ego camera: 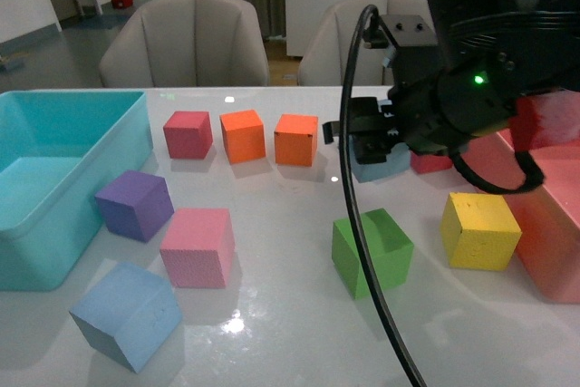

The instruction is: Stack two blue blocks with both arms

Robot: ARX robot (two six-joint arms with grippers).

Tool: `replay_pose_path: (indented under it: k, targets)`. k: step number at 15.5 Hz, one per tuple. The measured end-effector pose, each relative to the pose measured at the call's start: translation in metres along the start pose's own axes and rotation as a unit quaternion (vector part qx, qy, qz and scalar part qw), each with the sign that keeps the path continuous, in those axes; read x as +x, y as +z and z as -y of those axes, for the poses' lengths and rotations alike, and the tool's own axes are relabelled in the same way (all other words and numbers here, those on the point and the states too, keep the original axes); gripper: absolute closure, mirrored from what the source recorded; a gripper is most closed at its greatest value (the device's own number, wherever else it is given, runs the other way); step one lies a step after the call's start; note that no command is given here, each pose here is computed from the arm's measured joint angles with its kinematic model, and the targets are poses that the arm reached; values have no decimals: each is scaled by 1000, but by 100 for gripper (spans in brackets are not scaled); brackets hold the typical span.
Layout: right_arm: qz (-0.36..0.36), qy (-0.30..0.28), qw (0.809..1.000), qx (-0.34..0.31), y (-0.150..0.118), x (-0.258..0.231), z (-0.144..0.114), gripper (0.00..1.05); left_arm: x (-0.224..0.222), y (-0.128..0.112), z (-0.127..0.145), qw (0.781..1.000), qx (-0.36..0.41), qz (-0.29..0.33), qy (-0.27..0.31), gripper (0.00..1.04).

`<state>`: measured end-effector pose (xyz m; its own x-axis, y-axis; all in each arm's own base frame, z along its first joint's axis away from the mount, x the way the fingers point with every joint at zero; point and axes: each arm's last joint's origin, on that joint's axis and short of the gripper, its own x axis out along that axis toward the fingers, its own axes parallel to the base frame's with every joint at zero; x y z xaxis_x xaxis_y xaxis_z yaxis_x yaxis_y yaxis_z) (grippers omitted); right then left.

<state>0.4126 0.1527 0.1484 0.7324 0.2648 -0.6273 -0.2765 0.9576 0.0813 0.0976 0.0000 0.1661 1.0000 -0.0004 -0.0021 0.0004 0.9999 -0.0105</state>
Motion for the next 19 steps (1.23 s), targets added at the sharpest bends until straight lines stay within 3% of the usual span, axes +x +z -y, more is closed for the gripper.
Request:
replay_pose_path:
  k: [6,12,15,19]
  targets:
    - [-43,45,997,-49,10,51,-26,59,0,0,0,1000,0,0,0,7]
    - [-56,82,988,-118,13,66,-36,59,0,0,0,1000,0,0,0,7]
    - [-71,121,983,-120,13,77,-41,59,0,0,0,1000,0,0,0,7]
    - [-97,131,979,-119,7,88,-45,59,0,0,0,1000,0,0,0,7]
